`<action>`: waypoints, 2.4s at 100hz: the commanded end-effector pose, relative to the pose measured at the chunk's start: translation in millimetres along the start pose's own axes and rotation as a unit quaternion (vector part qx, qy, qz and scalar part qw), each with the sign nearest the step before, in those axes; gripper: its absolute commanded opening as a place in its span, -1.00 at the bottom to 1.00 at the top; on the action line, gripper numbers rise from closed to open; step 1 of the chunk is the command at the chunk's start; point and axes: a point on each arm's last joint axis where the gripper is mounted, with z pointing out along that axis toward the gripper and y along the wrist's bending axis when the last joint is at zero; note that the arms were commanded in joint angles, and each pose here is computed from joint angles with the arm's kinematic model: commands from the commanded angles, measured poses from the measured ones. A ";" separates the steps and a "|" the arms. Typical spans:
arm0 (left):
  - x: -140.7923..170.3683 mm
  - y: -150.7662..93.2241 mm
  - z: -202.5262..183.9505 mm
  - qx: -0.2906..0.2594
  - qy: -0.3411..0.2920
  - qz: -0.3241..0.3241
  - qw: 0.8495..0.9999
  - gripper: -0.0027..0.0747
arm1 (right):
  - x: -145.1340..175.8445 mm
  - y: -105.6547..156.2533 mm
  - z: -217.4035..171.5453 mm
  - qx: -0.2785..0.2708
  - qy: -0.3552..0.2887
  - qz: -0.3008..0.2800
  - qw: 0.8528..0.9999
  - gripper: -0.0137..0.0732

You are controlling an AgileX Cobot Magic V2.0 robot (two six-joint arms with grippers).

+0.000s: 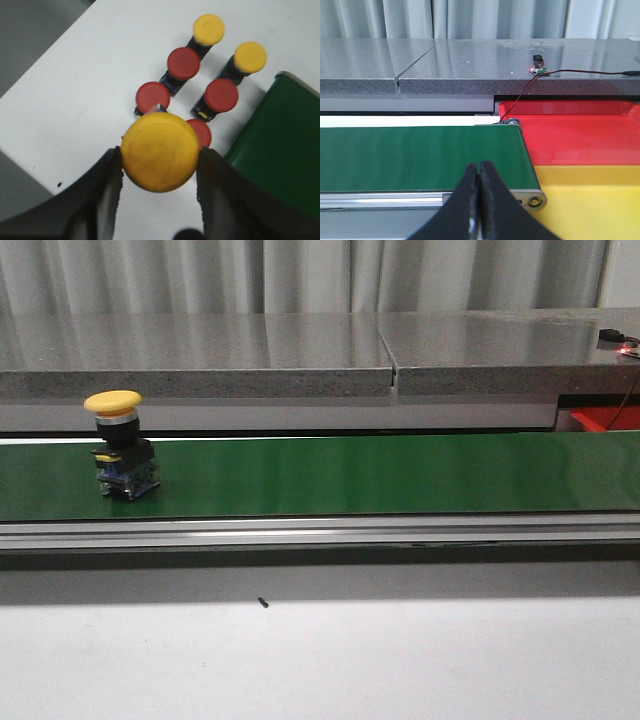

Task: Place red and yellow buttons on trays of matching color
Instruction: 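Grasp a second yellow button with the left gripper, then place the second yellow button on the belt and release it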

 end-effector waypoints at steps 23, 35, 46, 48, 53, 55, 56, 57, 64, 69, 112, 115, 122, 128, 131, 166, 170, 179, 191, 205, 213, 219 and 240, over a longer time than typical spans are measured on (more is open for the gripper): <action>-13.1 -54.0 -19.9 0.067 -0.045 0.070 0.994 -0.33 | -13.0 0.8 -2.5 -0.002 -0.054 -0.007 0.999 -0.90; -9.4 -71.6 -12.5 0.084 -0.032 0.094 0.992 -0.33 | -13.0 0.8 -2.5 -0.002 -0.054 -0.007 0.999 -0.90; -6.8 -86.7 0.5 0.096 -0.015 0.112 0.989 -0.33 | -13.0 0.8 -2.5 -0.002 -0.054 -0.007 0.999 -0.90; -6.0 -89.4 3.9 0.097 -0.010 0.116 0.988 -0.33 | -13.0 0.8 -2.5 -0.002 -0.054 -0.007 0.999 -0.90; -4.5 -95.2 11.9 0.100 0.001 0.123 0.987 -0.33 | -13.0 0.8 -2.5 -0.002 -0.054 -0.007 0.999 -0.90; -3.7 -97.5 15.3 0.101 0.007 0.125 0.987 -0.33 | -13.0 0.8 -2.5 -0.002 -0.054 -0.007 0.999 -0.90; -3.2 -98.9 16.5 0.102 0.009 0.127 0.987 -0.33 | -13.0 0.8 -2.5 -0.002 -0.054 -0.007 0.999 -0.90; -2.9 -99.7 17.8 0.103 0.011 0.128 0.986 -0.33 | -13.0 0.8 -2.5 -0.002 -0.054 -0.007 0.999 -0.90; -0.6 -105.7 27.8 0.105 0.026 0.135 0.985 -0.33 | -13.0 0.8 -2.5 -0.002 -0.054 -0.007 0.999 -0.90; 0.6 -108.7 34.6 0.105 0.035 0.138 0.984 -0.33 | -13.0 0.8 -2.5 -0.002 -0.054 -0.007 0.999 -0.90; 3.7 -112.2 49.3 0.105 0.059 0.147 0.982 0.59 | -13.0 0.8 -2.5 -0.002 -0.054 -0.007 0.999 -0.90; 3.5 -112.6 48.4 0.106 0.057 0.146 0.982 0.59 | -13.0 0.8 -2.5 -0.002 -0.054 -0.007 0.999 -0.90; 2.9 -113.7 41.7 0.110 0.045 0.147 0.982 0.59 | -13.0 0.8 -2.5 -0.002 -0.054 -0.007 0.999 -0.90; 2.8 -114.3 31.9 0.114 0.033 0.149 0.982 0.59 | -13.0 0.8 -2.5 -0.002 -0.054 -0.007 0.999 -0.90; 2.7 -113.7 27.0 0.115 0.028 0.150 0.982 0.59 | -13.0 0.8 -2.5 -0.002 -0.054 -0.007 0.999 -0.90; 22.7 -125.4 -51.9 0.162 -0.054 0.209 0.963 -0.33 | -13.0 0.8 -2.5 -0.002 -0.054 -0.007 0.999 -0.90; 26.9 -127.7 -57.4 0.169 -0.058 0.215 0.960 -0.57 | -13.0 0.8 -2.5 -0.002 -0.054 -0.007 0.999 -0.90; 36.8 -131.2 -63.9 0.179 -0.059 0.228 0.955 -0.98 | -13.0 0.8 -2.5 -0.002 -0.054 -0.007 0.999 -0.90; 52.5 -133.7 -68.9 0.192 -0.054 0.244 0.949 -0.98 | -13.0 0.8 -2.5 -0.002 -0.054 -0.007 0.999 -0.90; 76.1 -137.4 -70.0 0.209 -0.043 0.268 0.939 -0.98 | -13.0 0.8 -2.5 -0.002 -0.054 -0.007 0.999 -0.90; 90.4 -138.2 -72.3 0.221 -0.041 0.282 0.933 -0.98 | -13.0 0.8 -2.5 -0.002 -0.054 -0.007 0.999 -0.90; 102.4 -138.8 -72.6 0.230 -0.036 0.295 0.927 -0.98 | -13.0 0.8 -2.5 -0.002 -0.054 -0.007 0.999 -0.90; 136.3 -129.9 -79.0 0.254 -0.029 0.322 0.912 -0.98 | -13.0 0.8 -2.5 -0.002 -0.054 -0.007 0.999 -0.90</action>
